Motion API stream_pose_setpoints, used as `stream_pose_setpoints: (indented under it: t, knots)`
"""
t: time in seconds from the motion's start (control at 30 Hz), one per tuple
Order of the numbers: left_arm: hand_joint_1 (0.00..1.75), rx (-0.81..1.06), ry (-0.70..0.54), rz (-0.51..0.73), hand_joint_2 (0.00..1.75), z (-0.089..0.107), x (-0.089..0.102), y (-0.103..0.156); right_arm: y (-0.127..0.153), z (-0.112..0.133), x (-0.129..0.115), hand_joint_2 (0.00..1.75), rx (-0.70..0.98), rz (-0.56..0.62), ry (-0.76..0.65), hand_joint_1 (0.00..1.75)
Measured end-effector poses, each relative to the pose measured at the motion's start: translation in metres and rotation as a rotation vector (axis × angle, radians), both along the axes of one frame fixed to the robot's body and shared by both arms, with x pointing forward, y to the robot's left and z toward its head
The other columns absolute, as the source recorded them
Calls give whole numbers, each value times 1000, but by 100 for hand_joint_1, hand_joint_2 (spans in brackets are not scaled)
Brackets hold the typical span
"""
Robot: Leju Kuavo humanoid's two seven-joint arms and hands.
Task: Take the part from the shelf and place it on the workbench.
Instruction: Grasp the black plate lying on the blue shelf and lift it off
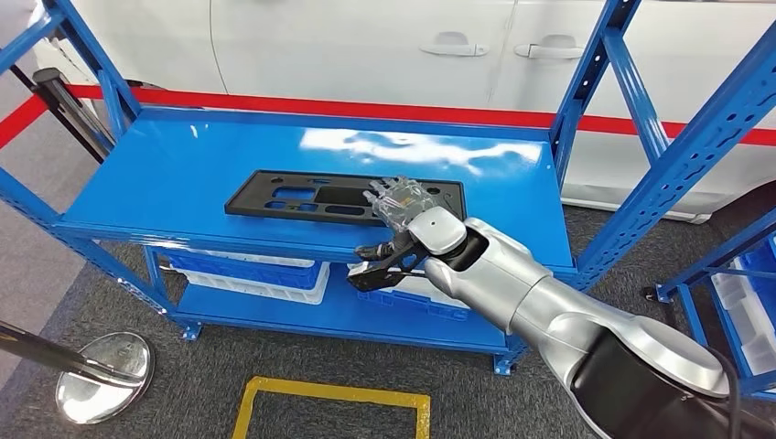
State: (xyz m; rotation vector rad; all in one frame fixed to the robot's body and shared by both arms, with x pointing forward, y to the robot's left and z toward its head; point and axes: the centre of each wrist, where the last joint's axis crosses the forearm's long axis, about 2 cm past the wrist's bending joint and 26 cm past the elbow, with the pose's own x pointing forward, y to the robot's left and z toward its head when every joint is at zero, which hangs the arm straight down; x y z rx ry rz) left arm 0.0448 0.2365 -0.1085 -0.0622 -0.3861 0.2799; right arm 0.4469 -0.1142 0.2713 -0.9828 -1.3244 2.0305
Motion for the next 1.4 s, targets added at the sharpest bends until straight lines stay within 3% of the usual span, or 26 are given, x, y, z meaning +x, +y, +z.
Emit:
stream_pose_setpoints:
  t: [1.4]
  knots:
    - [0, -1, -6, 1, 0, 0, 0, 2, -1, 0, 1, 0, -14, 6, 10, 0]
